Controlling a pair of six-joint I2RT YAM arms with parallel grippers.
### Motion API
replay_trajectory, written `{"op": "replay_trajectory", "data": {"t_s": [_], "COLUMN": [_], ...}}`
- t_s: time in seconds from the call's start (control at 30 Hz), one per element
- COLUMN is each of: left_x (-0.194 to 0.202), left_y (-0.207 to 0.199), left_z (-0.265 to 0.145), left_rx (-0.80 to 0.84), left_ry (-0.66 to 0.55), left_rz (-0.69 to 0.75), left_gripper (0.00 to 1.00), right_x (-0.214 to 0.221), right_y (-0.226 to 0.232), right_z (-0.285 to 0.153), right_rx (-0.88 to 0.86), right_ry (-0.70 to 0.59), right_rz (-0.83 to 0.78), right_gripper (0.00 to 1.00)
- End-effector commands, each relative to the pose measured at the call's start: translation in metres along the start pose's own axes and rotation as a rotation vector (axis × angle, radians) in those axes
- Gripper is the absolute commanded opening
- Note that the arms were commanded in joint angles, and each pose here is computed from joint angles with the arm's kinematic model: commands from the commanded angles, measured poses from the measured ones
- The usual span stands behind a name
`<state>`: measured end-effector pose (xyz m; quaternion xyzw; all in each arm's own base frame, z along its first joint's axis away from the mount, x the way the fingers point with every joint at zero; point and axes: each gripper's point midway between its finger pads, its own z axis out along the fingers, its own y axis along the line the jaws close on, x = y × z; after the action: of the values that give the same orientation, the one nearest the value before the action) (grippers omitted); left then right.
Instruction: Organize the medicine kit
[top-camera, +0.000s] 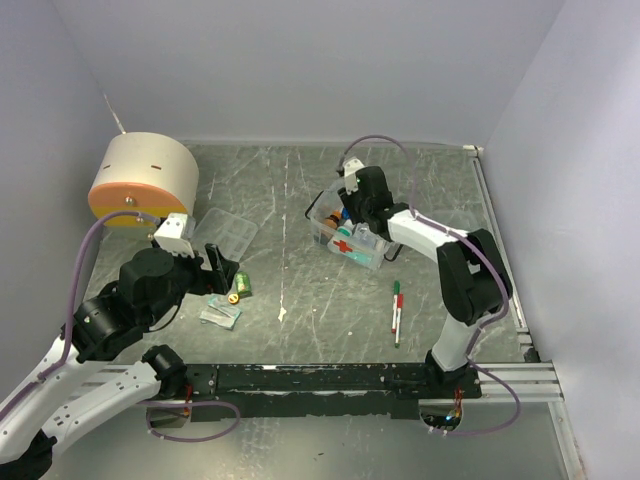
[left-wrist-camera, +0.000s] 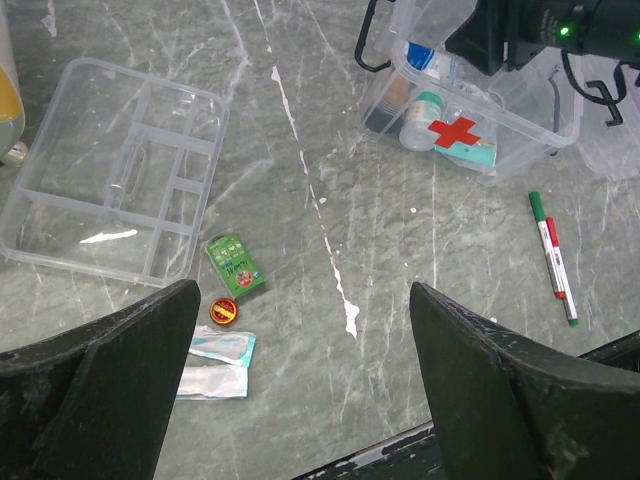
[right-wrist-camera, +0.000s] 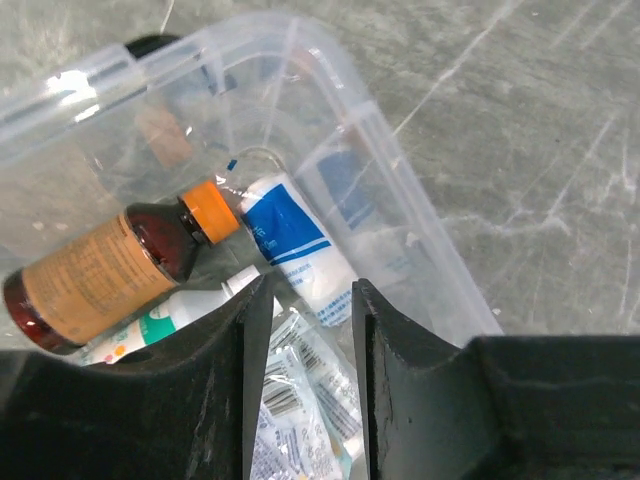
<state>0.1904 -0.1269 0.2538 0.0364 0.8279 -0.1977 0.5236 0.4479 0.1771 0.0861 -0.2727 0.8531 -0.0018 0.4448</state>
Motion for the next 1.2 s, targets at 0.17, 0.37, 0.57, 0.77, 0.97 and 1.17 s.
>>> {"op": "replay_trajectory", "data": {"t_s": [0.17, 0.37, 0.57, 0.77, 0.97, 1.17], "left_x": [0.002, 0.004, 0.006, 0.007, 0.010, 0.016], "left_y": [-0.003, -0.007, -0.009, -0.009, -0.010, -0.012], "left_z": [0.002, 0.005, 0.007, 0.008, 0.011, 0.019], "left_rx": [0.021, 0.034, 0.042, 0.040, 0.042, 0.026], "left_ry": [0.004, 0.021, 0.031, 0.032, 0.048, 0.084], "left_rz": [0.015, 0.023, 0.027, 0.027, 0.024, 0.019], "left_gripper": [0.97, 0.97, 0.96, 0.96, 0.97, 0.99], "right_x": [-0.014, 0.020, 0.047, 0.062, 0.066, 0.025], "right_y": [-0.013, -0.010, -0.003, -0.003, -0.010, -0.009], "right_z": [-0.045, -0.053, -0.040, -0.029, -0.037, -0.052], "right_rx": [0.092, 0.151, 0.168, 0.198, 0.252, 0.187], "right_ry": [0.025, 0.159, 0.259, 0.342, 0.364, 0.254], "right_rz": [0.300, 0.418, 0.441, 0.420, 0.424, 0.480], "right_gripper": [0.41, 0.47, 0.47, 0.47, 0.44, 0.48]}}
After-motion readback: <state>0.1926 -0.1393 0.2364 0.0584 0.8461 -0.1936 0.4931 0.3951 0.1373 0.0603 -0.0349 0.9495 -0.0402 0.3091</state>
